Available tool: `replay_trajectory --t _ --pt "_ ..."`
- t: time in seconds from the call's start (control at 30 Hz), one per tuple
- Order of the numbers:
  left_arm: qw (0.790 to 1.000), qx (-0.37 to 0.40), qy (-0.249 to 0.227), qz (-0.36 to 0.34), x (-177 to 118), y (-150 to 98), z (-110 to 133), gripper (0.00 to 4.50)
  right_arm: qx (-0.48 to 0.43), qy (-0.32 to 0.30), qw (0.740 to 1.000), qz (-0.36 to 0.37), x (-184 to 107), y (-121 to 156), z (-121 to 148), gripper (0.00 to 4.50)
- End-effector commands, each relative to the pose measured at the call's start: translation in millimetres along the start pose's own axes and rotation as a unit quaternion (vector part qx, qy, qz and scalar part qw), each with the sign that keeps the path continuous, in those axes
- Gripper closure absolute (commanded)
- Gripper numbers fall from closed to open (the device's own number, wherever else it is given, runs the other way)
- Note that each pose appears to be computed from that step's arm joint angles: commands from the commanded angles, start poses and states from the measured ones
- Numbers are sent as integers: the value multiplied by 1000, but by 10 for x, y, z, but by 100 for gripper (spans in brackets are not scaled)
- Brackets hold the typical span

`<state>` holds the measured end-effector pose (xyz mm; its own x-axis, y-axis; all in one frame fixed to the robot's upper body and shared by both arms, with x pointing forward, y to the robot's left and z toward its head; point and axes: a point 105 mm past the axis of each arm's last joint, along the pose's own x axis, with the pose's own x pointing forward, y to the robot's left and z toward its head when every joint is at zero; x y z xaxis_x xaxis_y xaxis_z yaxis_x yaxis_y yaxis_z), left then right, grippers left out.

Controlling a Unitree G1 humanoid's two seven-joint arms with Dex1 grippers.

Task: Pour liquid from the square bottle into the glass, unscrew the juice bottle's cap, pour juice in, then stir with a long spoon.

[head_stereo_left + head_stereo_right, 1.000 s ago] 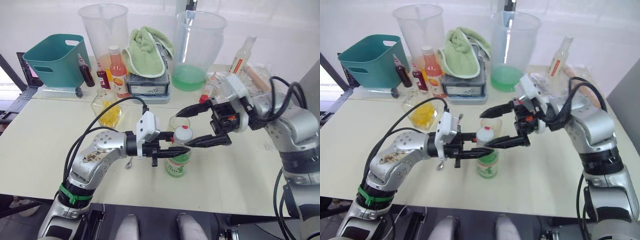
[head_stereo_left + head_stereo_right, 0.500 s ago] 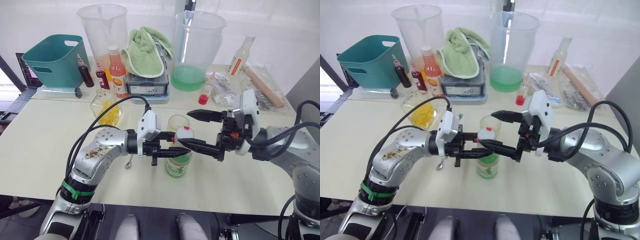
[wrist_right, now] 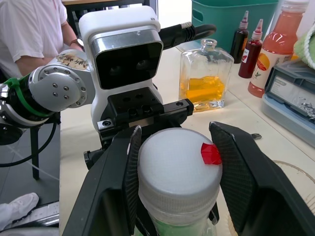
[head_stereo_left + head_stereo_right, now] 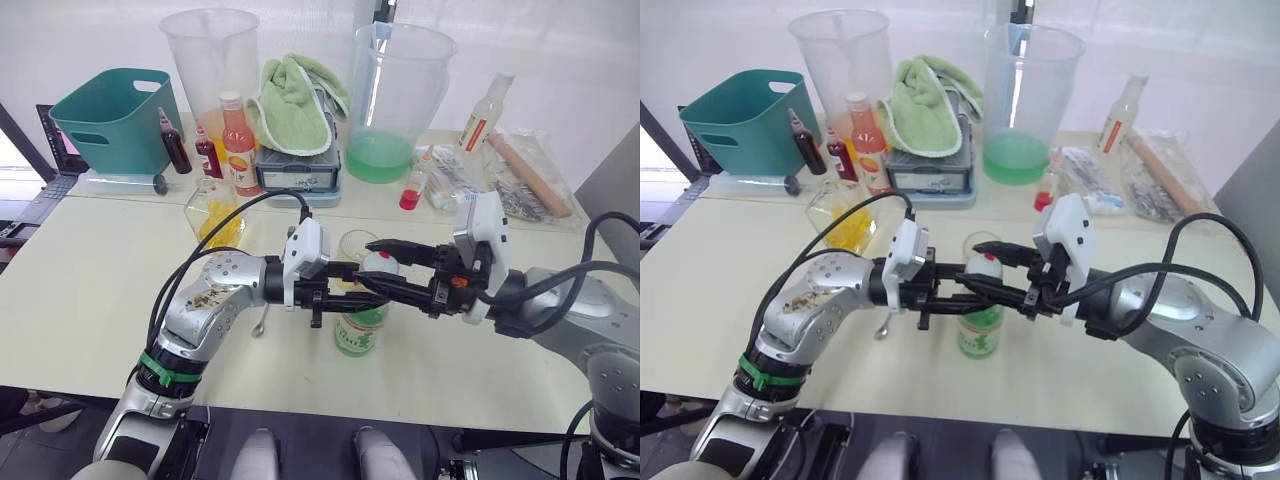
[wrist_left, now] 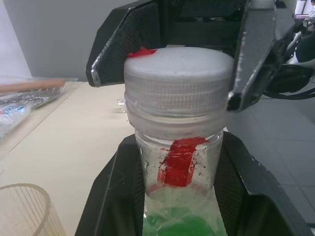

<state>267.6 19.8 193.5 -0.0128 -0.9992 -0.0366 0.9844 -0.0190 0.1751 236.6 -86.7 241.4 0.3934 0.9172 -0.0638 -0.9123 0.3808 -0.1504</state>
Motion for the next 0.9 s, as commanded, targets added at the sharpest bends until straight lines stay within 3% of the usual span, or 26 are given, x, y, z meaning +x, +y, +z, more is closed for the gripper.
replay_trajectory --t 0.03,0.27,0.57,0.63,0.8,0.9 --pt "1000 -22 20 -4 18 -68 -140 304 -25 1 998 64 11 67 50 280" --pt "999 -20 28 12 -47 -94 -141 304 -63 19 971 229 1 39 -25 280" --pt "999 -19 36 23 -105 -71 -137 304 -96 37 945 310 88 -186 89 280" --pt "999 -20 37 23 -104 -72 -134 304 -99 35 944 313 91 -201 129 176" --pt "999 -25 31 17 -92 -90 -124 304 -100 13 959 263 0 -251 229 8" --pt "999 -27 28 9 -76 -101 -122 304 -77 -16 978 191 -103 -171 268 3"
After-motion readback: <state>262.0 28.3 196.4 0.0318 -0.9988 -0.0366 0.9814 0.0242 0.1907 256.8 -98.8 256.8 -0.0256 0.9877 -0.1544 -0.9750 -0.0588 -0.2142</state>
